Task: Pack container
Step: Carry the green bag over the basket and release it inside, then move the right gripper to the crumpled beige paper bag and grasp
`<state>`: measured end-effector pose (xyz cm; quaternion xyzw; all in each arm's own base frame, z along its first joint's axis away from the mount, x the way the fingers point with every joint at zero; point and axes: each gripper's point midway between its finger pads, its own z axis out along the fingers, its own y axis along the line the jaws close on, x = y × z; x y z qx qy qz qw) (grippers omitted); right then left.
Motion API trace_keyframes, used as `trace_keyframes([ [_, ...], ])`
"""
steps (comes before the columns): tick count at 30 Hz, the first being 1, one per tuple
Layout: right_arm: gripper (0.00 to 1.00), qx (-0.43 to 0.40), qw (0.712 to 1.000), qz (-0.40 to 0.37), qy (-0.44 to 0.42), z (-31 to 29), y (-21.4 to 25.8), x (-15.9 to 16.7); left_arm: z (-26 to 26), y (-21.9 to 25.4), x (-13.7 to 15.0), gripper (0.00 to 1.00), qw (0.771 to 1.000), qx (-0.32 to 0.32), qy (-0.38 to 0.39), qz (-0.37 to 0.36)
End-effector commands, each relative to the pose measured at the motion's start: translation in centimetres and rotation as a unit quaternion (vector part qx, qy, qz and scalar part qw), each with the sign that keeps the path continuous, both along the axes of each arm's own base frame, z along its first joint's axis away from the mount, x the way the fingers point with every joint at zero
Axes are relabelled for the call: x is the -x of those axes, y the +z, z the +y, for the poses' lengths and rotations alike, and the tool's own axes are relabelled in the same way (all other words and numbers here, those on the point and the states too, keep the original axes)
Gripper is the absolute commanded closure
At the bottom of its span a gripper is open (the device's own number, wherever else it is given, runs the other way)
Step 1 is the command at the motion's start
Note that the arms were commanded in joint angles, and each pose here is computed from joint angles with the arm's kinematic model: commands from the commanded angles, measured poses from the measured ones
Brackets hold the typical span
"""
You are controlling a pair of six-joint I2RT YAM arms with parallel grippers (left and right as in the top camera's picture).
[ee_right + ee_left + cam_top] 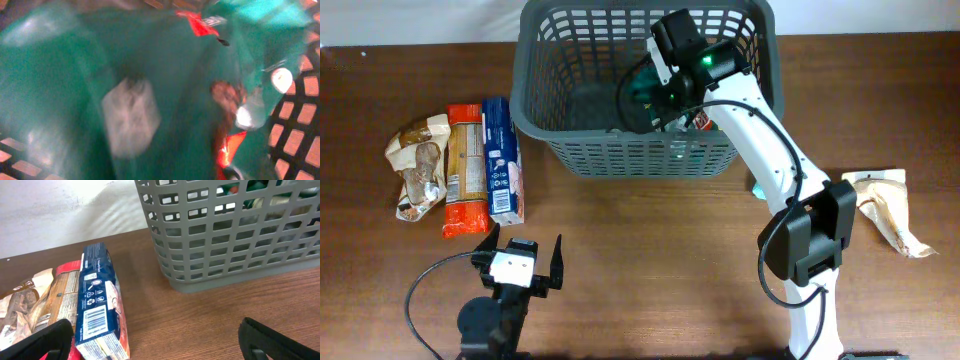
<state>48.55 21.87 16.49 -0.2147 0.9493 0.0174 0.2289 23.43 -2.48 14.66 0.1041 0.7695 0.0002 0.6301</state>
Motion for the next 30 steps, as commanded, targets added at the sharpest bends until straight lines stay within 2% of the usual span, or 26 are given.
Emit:
trace_keyframes([
  [1,0.41,-0.012,0.998,-0.069,-0.008,-0.3,6.2,-0.4,-0.3,0.0,0.0,0.01,1.0,0.005,-0.007,-0.002],
  [3,0.34,-0.002,0.993,-0.114,-0.018,-1.3,9.9,-0.6,-0.3,0.0,0.0,0.01,1.0,0.005,-0.007,-0.002],
  [5,0.23,0.011,0.983,-0.183,-0.03,-2.8,15.6,-0.5,-0.3,0.0,0.0,0.01,1.0,0.005,-0.007,-0.002],
  [10,0.18,0.049,0.938,-0.334,-0.086,-8.9,28.7,2.1,-0.3,0.0,0.0,0.01,1.0,0.005,-0.007,-0.002],
  [15,0.17,0.065,0.912,-0.365,-0.174,-18.8,33.2,5.1,-0.3,0.0,0.0,0.01,1.0,0.005,-0.007,-0.002],
  [17,0.17,0.084,0.906,-0.35,-0.224,-24.3,32.7,5.9,-0.3,0.0,0.0,0.01,1.0,0.005,-0.007,-0.002],
  [20,0.17,0.085,0.909,-0.297,-0.281,-32.0,29.2,6.5,-0.3,0.0,0.0,0.01,1.0,0.005,-0.007,-0.002],
  [25,0.17,0.026,0.924,-0.18,-0.336,-41.5,17.4,6.7,-0.3,0.0,0.0,0.01,1.0,0.005,-0.007,-0.002],
  [30,0.2,0.018,0.95,-0.064,-0.306,-44.1,5.7,9.1,-0.3,0.0,0.0,0.01,1.0,0.005,-0.007,-0.002],
])
